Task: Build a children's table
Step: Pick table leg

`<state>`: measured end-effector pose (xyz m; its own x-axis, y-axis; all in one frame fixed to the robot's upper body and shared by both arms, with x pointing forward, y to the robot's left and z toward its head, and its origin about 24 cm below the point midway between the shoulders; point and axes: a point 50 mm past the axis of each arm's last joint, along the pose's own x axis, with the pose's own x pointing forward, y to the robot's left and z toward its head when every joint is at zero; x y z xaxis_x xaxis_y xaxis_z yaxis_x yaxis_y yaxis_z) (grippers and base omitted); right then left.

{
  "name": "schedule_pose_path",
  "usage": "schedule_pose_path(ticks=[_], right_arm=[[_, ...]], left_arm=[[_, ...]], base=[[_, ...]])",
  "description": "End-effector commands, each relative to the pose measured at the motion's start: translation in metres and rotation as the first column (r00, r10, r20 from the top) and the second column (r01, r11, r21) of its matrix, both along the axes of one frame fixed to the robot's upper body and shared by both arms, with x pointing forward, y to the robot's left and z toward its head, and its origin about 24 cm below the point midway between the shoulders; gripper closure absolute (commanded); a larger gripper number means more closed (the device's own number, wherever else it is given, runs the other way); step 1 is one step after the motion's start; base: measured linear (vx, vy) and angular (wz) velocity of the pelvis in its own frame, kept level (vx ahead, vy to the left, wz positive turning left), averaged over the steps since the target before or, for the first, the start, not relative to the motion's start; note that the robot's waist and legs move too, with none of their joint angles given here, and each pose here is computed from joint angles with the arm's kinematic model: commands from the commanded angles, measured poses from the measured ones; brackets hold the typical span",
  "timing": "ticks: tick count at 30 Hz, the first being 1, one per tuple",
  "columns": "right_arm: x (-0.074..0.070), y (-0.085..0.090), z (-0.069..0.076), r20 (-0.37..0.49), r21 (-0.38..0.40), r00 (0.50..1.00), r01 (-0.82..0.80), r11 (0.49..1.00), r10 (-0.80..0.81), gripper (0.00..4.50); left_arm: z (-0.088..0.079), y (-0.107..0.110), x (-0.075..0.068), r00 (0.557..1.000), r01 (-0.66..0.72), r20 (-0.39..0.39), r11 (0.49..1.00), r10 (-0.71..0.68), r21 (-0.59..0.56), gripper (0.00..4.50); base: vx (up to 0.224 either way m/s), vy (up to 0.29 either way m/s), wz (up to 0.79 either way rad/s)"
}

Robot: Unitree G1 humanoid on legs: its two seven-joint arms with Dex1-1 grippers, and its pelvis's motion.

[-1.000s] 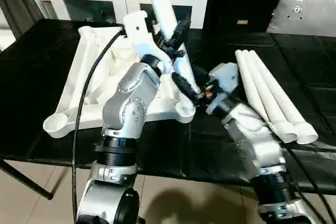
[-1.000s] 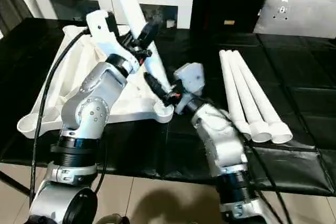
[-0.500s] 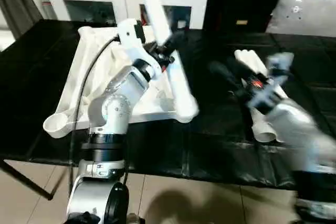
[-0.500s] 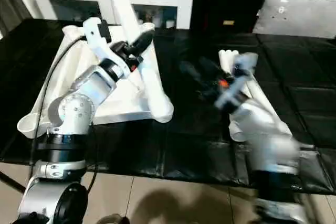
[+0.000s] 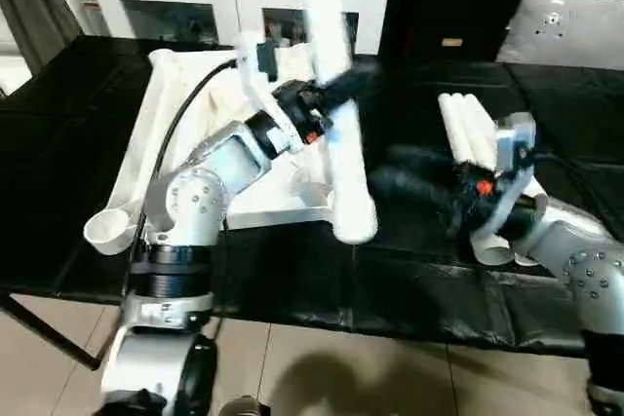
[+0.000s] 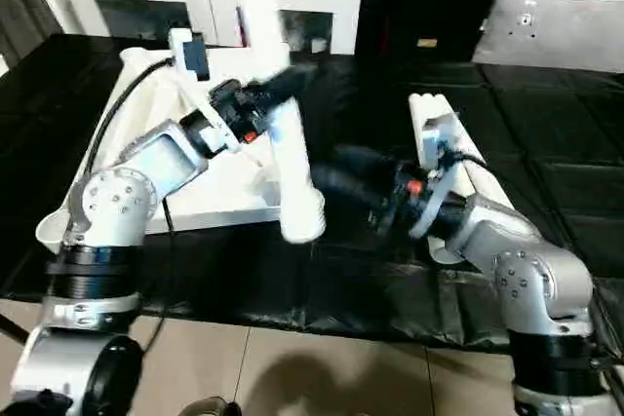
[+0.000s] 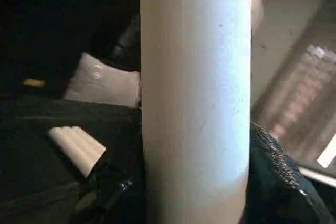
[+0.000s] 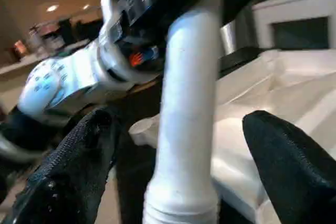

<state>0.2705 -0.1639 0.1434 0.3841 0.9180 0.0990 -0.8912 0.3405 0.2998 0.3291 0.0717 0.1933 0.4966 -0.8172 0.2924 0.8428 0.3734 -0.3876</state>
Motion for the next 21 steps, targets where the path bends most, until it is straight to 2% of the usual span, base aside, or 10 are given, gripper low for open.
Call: schedule_pose_path(ticks=[1,2,3,4,6,9,12,21], right_arm=[[-0.002,0.002,0.004,0.011,-0.015,0.999,-0.036,0.999,0.036,0.44],[-0.003,0.002,0.004,0.009,-0.026,0.999,-0.052,0.998,0.052,0.44],[-0.004,0.003,0.004,0.010,-0.057,0.995,-0.098,0.994,0.098,0.44],[-0.004,0.003,0.004,0.014,-0.085,0.992,-0.125,0.989,0.126,0.44],[-0.004,0.005,0.003,0.028,-0.124,0.985,-0.164,0.979,0.169,0.44],[-0.003,0.006,0.001,0.030,-0.131,0.984,-0.168,0.977,0.173,0.44],[-0.002,0.010,-0.001,0.028,-0.149,0.982,-0.179,0.973,0.185,0.44],[0.004,0.018,-0.008,0.038,-0.182,0.980,-0.186,0.966,0.196,0.44]], left_arm=[[0.013,-0.005,-0.006,0.995,0.046,0.091,0.999,-0.047,0.010,2.65],[0.014,-0.005,-0.008,0.991,0.063,0.117,0.998,-0.065,0.024,2.65],[0.016,-0.007,-0.013,0.974,0.117,0.187,0.991,-0.127,0.065,2.65],[0.018,-0.009,-0.018,0.959,0.159,0.224,0.984,-0.175,0.086,2.65],[0.019,-0.012,-0.024,0.932,0.227,0.261,0.966,-0.251,0.120,2.65],[0.019,-0.012,-0.026,0.921,0.251,0.272,0.959,-0.279,0.132,2.65],[0.018,-0.017,-0.034,0.887,0.313,0.297,0.934,-0.353,0.175,2.65],[0.016,-0.026,-0.039,0.868,0.333,0.320,0.923,-0.380,0.195,2.65]], base=[[0.000,0.000,0.00],[0.000,0.000,0.00],[0.000,0.000,0.00],[0.000,0.000,0.00],[0.000,0.000,0.00],[0.000,0.000,0.00],[0.000,0.000,0.00],[0.000,0.000,0.00]])
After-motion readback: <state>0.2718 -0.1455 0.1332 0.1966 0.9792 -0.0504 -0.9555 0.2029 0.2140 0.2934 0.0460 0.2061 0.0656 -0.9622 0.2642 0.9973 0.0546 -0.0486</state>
